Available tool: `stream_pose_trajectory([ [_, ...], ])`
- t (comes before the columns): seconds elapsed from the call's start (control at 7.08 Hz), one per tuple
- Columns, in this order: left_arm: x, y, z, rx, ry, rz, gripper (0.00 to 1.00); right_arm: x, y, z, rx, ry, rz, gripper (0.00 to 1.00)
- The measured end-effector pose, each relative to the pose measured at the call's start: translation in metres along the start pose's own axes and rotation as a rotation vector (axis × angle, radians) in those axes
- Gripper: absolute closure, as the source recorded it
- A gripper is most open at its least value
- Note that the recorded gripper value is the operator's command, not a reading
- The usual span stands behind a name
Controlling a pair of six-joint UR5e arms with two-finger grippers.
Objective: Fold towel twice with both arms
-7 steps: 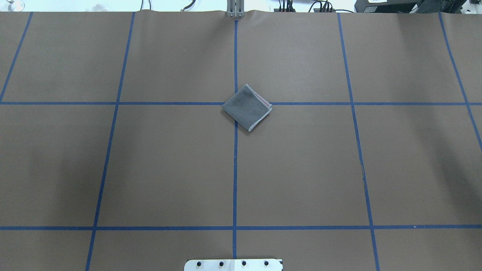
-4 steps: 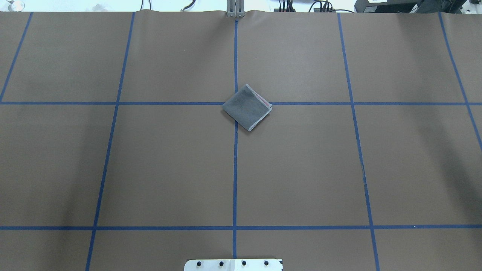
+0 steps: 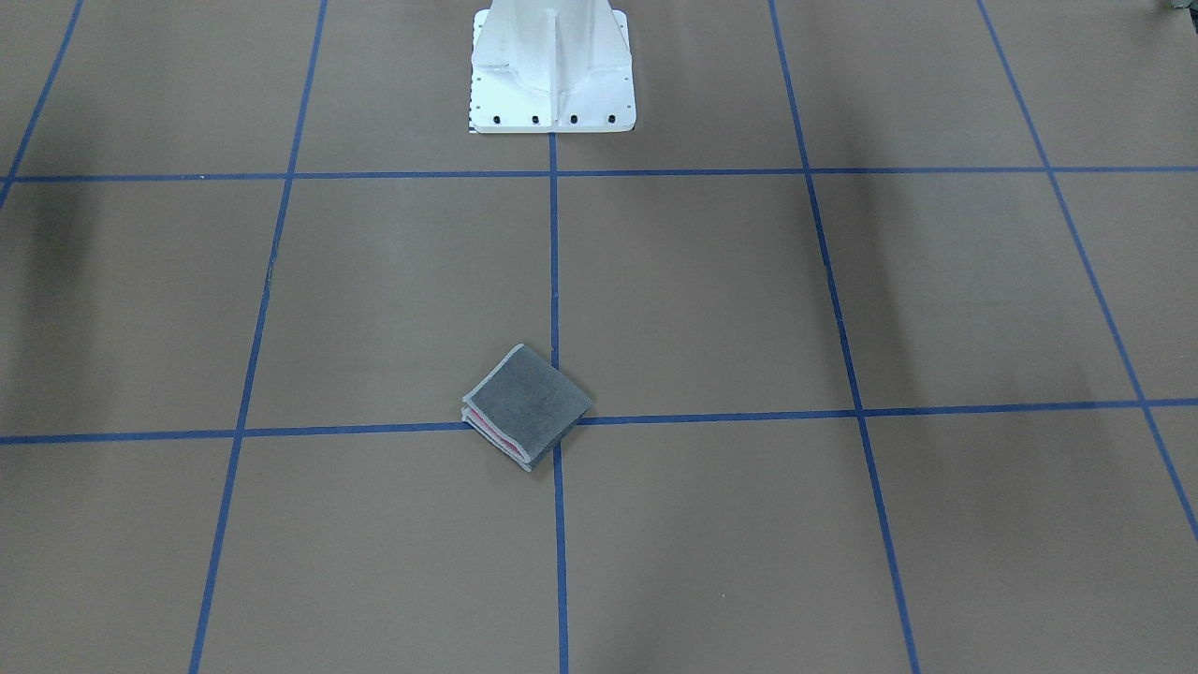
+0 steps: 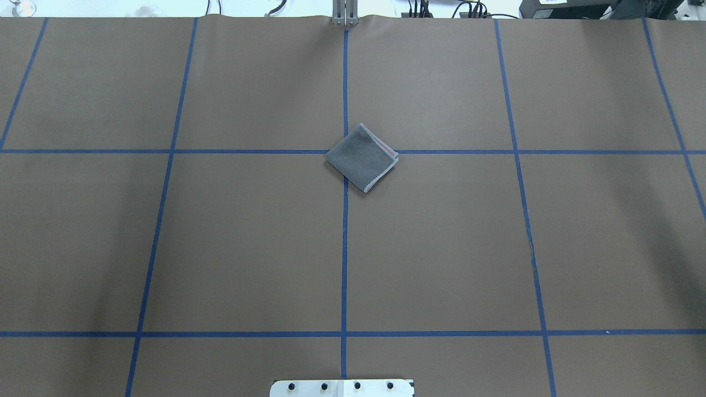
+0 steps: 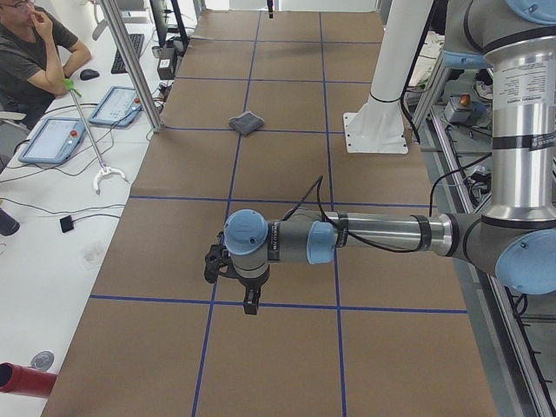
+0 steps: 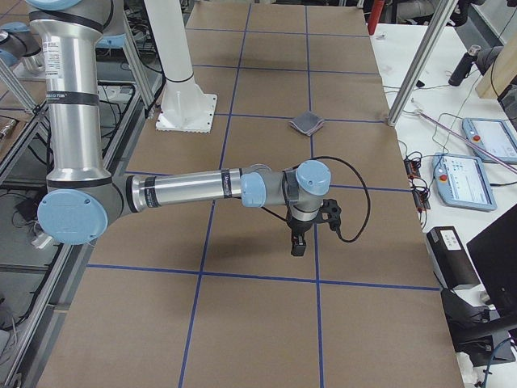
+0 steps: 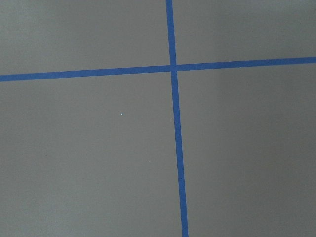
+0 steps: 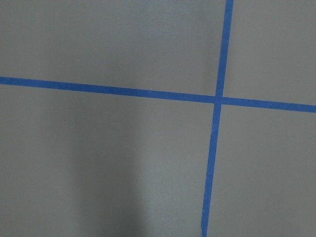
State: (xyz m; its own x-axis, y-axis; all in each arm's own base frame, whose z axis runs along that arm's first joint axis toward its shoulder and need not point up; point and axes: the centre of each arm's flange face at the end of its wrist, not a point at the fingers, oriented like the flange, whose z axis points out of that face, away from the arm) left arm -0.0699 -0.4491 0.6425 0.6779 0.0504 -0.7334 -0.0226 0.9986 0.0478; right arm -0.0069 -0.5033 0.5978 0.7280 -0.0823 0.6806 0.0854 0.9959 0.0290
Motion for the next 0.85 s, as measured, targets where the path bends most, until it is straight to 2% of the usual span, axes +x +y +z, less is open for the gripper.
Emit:
stream_pose_trajectory([
  [0.28, 0.003, -0.004, 0.0, 0.003, -0.002, -0.054, 0.0, 0.004, 0.001, -0.005, 0.01, 0.0, 0.008, 0.0],
  [0.85, 0.006, -0.007, -0.002, 0.008, -0.002, -0.064, 0.0, 0.016, 0.012, -0.013, 0.024, -0.004, 0.035, 0.0],
])
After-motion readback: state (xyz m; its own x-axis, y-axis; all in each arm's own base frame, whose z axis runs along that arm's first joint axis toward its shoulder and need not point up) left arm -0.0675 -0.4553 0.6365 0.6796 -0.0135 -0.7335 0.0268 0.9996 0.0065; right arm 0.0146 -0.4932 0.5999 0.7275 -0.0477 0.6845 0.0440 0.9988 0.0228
